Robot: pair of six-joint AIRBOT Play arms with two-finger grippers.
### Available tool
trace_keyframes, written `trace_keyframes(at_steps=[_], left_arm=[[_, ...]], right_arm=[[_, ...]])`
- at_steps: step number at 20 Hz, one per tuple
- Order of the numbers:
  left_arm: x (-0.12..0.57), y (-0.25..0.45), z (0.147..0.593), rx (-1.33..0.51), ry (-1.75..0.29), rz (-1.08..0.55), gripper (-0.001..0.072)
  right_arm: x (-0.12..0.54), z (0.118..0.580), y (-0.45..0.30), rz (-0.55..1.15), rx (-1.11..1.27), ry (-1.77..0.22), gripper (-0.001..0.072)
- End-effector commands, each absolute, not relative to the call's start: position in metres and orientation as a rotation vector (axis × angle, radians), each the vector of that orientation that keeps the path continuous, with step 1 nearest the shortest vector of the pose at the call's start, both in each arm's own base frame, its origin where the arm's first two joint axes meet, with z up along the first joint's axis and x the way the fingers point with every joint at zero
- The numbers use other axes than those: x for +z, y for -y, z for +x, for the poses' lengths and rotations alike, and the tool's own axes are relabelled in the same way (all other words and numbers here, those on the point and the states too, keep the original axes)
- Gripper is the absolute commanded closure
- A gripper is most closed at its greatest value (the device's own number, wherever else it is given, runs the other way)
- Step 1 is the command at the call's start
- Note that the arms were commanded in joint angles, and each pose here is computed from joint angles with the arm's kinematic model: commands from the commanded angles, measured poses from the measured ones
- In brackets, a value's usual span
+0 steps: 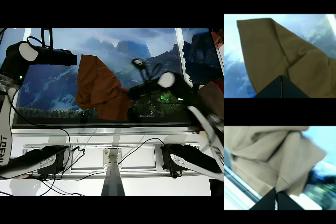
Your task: Fold the clothes and pants, and hang the long-sleeved shirts on hangers.
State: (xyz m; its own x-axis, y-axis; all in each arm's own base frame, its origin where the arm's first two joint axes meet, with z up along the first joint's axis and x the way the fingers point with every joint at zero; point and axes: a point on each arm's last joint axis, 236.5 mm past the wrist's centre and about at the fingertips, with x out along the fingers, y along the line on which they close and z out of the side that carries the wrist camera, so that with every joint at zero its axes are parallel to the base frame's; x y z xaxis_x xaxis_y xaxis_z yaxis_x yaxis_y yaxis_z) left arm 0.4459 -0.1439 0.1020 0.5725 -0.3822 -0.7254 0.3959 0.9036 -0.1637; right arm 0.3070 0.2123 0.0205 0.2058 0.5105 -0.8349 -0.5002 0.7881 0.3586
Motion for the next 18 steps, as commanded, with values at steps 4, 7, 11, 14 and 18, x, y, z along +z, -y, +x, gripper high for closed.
trace_keyframes(at_steps=[4, 7, 11, 14, 18], left_arm=[[0.089, 0.134, 0.444, -0.435, -0.885, 0.072, 0.0333], [0.068, 0.135, 0.442, -0.41, -0.965, 0.011, 0.0124], [0.019, 0.135, 0.447, -0.351, -1.089, -0.081, 0.0124], [-0.026, 0.136, 0.446, -0.342, -1.188, -0.088, 0.0125], [-0.074, 0.145, 0.447, -0.318, -1.284, -0.222, 0.0129]], right_arm=[[0.154, 0.274, -0.078, -0.026, 0.351, -0.837, 0.0698], [0.196, 0.252, -0.038, -0.039, 0.205, -0.674, 0.0698], [0.213, 0.24, -0.024, -0.035, 0.144, -0.607, 0.0698], [0.21, 0.242, -0.024, -0.032, 0.145, -0.619, 0.0698], [0.203, 0.249, -0.024, -0.026, 0.147, -0.646, 0.0698]])
